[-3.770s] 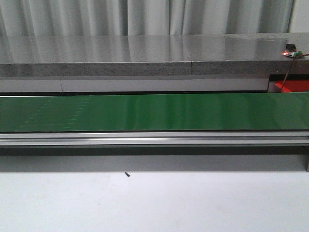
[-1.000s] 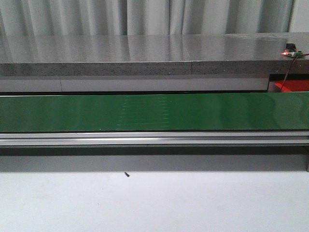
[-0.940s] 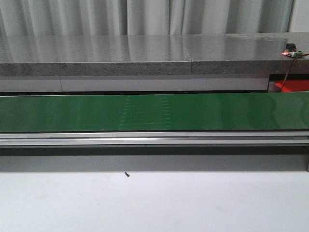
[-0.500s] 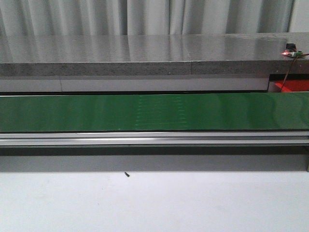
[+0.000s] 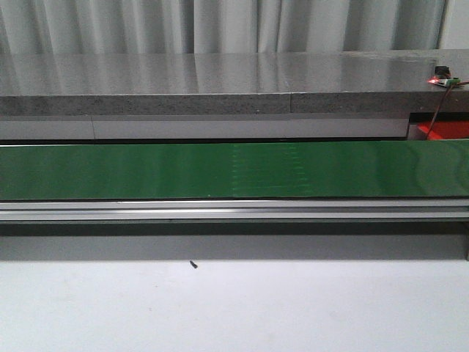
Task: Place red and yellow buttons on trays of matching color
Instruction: 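Grasp another yellow push-button beside the belt with the left gripper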
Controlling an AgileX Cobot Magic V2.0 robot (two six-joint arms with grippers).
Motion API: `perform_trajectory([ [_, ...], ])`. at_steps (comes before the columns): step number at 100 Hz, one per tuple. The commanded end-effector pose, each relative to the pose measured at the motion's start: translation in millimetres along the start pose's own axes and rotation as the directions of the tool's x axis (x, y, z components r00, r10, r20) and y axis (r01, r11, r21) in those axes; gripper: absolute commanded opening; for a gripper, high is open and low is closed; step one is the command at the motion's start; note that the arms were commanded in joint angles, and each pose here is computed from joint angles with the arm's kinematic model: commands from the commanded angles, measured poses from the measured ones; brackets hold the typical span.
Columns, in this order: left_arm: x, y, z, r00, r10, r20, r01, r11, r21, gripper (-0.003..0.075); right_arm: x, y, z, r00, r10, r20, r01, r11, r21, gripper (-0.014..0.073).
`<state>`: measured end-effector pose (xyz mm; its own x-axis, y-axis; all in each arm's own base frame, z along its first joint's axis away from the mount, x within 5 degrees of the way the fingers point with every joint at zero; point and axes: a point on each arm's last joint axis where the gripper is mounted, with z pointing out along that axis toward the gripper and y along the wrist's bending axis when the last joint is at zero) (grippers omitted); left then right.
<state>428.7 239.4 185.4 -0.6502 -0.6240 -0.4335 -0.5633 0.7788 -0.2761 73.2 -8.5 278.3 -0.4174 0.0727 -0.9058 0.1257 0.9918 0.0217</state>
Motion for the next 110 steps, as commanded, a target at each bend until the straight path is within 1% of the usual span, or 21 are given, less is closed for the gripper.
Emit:
perform_trajectory([
  [1, -20, -15, -40, 0.992, 0.002, 0.124, -0.007, 0.999, 0.038, 0.0161, -14, 0, -4, 0.996, -0.003, 0.093, 0.003, 1.0, -0.002, -0.0122],
  [8, -21, -17, -51, 0.991, 0.03, 0.129, -0.035, 0.999, 0.037, 0.0159, -14, 0, -4, 0.996, -0.003, 0.093, 0.003, 1.0, -0.002, -0.0122],
  [19, -23, -18, -75, 0.99, 0.038, 0.139, -0.044, 0.998, 0.037, 0.0159, -14, 0, -4, 0.996, -0.003, 0.093, 0.003, 1.0, -0.002, -0.0122],
  [29, -23, -25, -100, 0.984, 0.078, 0.161, -0.085, 0.996, 0.04, 0.0159, -14, 0, -4, 0.996, -0.003, 0.093, 0.003, 1.0, -0.002, -0.0122],
  [40, -20, -30, -122, 0.98, 0.087, 0.179, -0.097, 0.994, 0.045, 0.0159, -14, 0, -4, 0.996, -0.003, 0.093, 0.003, 1.0, -0.002, -0.0122],
  [47, -15, -32, -135, 0.978, 0.085, 0.19, -0.097, 0.994, 0.055, 0.0159, -14, 0, -4, 0.996, -0.003, 0.093, 0.003, 1.0, -0.002, -0.0122],
  [60, 0, -35, -160, 0.968, 0.122, 0.22, -0.136, 0.989, 0.053, 0.0159, -14, 0, -4, 0.996, -0.003, 0.093, 0.003, 1.0, -0.002, -0.0122],
  [72, 17, -35, -179, 0.96, 0.11, 0.257, -0.128, 0.99, 0.054, 0.0159, -14, 0, -4, 0.996, -0.003, 0.093, 0.003, 1.0, -0.002, -0.0122],
  [88, 43, -43, -181, 0.963, 0.12, 0.24, -0.14, 0.988, 0.066, 0.0159, -14, 0, -4, 0.996, -0.003, 0.093, 0.003, 1.0, -0.002, -0.0122],
  [110, 74, -72, -158, 0.968, 0.189, 0.164, -0.207, 0.972, 0.106, 0.0159, -14, 0, -4, 0.996, -0.003, 0.093, 0.003, 1.0, -0.002, -0.0122],
])
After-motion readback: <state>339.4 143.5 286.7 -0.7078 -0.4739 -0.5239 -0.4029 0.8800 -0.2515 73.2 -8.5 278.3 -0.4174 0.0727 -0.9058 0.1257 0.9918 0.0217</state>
